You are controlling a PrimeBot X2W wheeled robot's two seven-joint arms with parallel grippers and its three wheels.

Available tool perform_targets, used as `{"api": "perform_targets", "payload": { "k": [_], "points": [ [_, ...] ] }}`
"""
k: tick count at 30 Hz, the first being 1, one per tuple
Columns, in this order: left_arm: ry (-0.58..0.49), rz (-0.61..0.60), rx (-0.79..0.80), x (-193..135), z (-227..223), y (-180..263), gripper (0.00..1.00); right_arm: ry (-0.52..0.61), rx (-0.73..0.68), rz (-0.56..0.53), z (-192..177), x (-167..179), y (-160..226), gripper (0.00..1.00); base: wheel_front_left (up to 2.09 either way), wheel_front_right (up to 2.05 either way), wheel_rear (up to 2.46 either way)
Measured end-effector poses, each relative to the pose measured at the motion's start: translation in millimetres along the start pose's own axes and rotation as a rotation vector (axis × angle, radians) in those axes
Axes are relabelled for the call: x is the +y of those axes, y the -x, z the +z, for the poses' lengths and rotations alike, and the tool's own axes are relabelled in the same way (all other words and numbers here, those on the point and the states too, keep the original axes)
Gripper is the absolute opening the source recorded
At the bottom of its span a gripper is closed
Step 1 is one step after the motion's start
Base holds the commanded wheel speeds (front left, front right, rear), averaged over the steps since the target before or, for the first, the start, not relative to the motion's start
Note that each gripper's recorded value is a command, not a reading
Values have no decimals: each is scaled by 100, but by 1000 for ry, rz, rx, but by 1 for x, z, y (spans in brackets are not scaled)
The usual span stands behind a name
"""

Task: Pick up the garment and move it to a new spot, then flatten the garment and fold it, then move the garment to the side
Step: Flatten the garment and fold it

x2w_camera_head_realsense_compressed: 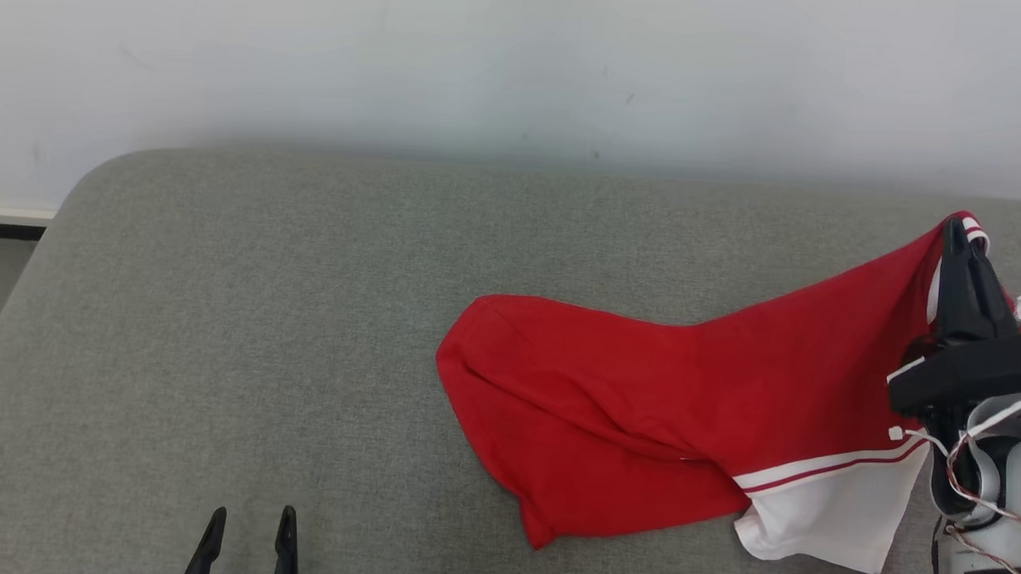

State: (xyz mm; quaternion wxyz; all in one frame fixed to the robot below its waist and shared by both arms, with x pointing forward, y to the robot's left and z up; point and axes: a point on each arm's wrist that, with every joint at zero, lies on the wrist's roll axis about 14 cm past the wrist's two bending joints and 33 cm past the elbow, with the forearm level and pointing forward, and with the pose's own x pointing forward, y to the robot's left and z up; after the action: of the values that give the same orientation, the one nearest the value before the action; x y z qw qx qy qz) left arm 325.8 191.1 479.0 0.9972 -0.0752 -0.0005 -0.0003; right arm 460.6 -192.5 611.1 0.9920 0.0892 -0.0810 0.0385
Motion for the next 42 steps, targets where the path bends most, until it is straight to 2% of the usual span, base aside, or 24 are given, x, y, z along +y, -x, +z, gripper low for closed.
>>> {"api": "perform_targets", "payload": {
  "k": [5,11,12,13,17,24,27,33,42],
  "points": [
    [-7,27,7,8,-2,1,100,-21,25,-29,-27,-6,-34,0,0,0,0],
    [-17,61,11,17,-2,7,100,-39,67,-89,-57,-17,-53,0,0,0,0],
    [-18,68,10,19,-1,8,100,-43,97,-99,-66,-19,-54,8,0,0,0],
    [-19,74,11,21,-1,9,100,-44,129,-103,-76,-18,-55,100,0,0,0],
    [-21,101,8,28,0,15,100,-37,289,-121,-120,-21,-43,100,0,0,0],
    [-22,110,7,31,0,23,100,-12,382,-162,-139,-40,-6,100,0,0,0],
    [-21,95,2,27,0,22,100,10,350,-161,-132,-44,6,100,0,0,0],
    [-18,64,-8,19,3,17,100,87,198,-113,-101,-40,31,100,0,0,0],
    [-10,0,-25,2,7,3,100,147,34,-42,-64,-22,79,100,0,0,0]
  ]
}}
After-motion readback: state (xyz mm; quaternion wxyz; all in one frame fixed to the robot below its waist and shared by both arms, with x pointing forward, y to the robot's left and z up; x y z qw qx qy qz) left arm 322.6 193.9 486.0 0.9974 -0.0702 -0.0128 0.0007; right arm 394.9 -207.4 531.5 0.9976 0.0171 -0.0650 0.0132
